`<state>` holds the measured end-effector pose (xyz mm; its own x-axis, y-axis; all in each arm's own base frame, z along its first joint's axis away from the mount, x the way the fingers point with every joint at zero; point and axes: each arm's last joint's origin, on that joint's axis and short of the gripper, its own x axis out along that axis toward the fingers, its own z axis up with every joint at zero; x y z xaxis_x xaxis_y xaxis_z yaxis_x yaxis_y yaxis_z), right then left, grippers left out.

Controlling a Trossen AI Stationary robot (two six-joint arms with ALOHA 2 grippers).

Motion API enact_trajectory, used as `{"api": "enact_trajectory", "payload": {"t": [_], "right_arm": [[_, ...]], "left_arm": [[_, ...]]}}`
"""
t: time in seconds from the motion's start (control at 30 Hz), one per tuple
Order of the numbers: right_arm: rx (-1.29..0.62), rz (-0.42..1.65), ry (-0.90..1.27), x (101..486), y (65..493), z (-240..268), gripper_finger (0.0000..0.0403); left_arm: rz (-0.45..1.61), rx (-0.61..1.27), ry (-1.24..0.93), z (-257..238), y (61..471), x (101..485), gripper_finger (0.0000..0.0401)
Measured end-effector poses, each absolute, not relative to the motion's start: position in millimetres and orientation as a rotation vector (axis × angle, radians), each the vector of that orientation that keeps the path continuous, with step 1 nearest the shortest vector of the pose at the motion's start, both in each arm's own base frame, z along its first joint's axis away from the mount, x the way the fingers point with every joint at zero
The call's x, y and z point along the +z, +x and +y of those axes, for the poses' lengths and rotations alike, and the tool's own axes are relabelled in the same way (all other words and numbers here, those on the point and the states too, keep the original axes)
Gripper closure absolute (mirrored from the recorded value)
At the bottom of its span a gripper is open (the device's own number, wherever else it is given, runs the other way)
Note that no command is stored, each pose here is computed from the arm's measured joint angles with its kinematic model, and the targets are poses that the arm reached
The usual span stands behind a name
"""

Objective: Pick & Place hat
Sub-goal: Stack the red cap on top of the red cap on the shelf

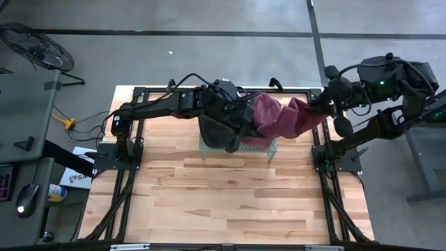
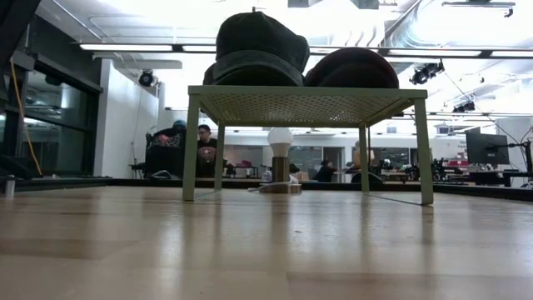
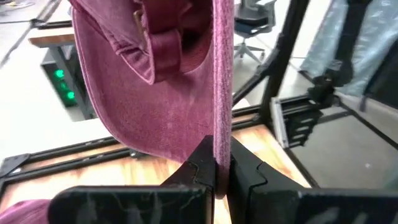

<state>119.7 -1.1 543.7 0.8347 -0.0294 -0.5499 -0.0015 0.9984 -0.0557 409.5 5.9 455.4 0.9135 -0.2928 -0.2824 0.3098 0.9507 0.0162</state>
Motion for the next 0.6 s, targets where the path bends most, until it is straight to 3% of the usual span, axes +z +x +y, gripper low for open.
{"api": "enact_trajectory", "payload": {"t": [0.33,0.6], "right_arm": [[0.18,0.573,0.146,546,111,8,0.0387],[0.205,0.563,0.177,547,103,14,0.0387]], "left_arm": [[0.312,-0.023,0.086,14,411,454,0.0392],[0.317,-0.001,0.066,15,410,453,0.0389]]}}
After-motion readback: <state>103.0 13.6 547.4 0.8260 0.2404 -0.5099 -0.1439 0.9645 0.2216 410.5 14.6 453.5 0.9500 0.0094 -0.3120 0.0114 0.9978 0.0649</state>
